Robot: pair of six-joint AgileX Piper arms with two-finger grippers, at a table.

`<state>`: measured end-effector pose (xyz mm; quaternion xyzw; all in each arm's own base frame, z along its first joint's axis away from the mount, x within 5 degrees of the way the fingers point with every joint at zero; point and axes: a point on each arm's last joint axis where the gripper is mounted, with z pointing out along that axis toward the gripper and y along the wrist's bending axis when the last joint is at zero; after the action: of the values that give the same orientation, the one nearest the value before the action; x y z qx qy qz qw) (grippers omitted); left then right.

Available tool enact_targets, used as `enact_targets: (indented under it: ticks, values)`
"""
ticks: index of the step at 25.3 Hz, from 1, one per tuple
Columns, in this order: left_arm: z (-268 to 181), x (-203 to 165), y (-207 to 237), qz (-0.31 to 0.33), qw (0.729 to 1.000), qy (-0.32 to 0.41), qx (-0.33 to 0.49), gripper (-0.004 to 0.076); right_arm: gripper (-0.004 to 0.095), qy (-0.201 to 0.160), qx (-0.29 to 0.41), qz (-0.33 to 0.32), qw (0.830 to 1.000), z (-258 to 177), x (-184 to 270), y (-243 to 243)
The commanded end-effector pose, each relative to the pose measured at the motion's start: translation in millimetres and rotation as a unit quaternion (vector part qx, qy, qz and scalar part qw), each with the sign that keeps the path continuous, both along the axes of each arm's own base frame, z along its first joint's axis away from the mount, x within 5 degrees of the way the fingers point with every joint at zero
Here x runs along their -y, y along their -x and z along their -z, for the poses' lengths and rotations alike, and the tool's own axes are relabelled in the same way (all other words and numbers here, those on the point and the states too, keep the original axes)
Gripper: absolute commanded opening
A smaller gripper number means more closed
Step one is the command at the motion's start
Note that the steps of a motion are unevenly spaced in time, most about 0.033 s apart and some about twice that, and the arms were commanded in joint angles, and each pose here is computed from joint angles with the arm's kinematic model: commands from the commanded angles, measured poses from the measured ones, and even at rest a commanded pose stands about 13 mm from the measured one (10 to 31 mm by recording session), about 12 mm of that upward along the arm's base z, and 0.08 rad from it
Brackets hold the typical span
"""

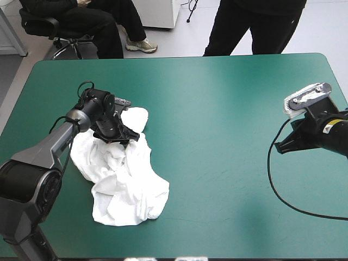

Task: Fold the cloth

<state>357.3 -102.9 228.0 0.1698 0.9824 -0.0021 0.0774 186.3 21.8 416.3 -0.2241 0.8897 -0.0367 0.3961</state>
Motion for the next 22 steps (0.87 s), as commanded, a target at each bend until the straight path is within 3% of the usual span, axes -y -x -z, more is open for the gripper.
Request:
enact_targets:
  ticks: [1,2,5,6,12,19,22]
  values:
    - [-8.7,4.3,-5.1,-0.008,0.999,0.032,0.017,0.049,-0.0013,0.0,0.045,-0.02,0.999,-13.8,-6.7,4.6]
    - [-2.1,6.7,-6.2,-0.008,0.999,0.04,0.004,0.0445,-0.0013,0.006,0.046,-0.019,0.999,-13.7,-7.4,4.8]
    - [-0.9,9.8,-5.4,-0.01,0.999,0.052,-0.003,0.006,-0.0013,0.009,0.044,-0.01,0.999,-13.5,-5.9,4.7]
    - [-0.9,9.7,-5.0,-0.01,0.999,0.052,-0.005,-0.0015,-0.0013,0.009,0.043,-0.009,0.999,-13.3,-5.7,4.8]
    - [-5.0,21.4,1.6,0.018,0.998,0.055,-0.013,-0.0017,-0.0013,0.011,0.042,-0.007,0.999,-13.2,-5.3,4.9]
    - [-23.4,74.4,14.9,0.095,0.993,0.065,0.013,-0.0017,-0.0013,-0.001,0.045,0.012,0.999,-13.9,-4.1,4.2]
    - [-33.3,93.7,20.1,0.12,0.99,0.073,0.029,-0.0017,-0.0013,0.013,0.048,0.028,0.998,-14.1,-0.2,3.7]
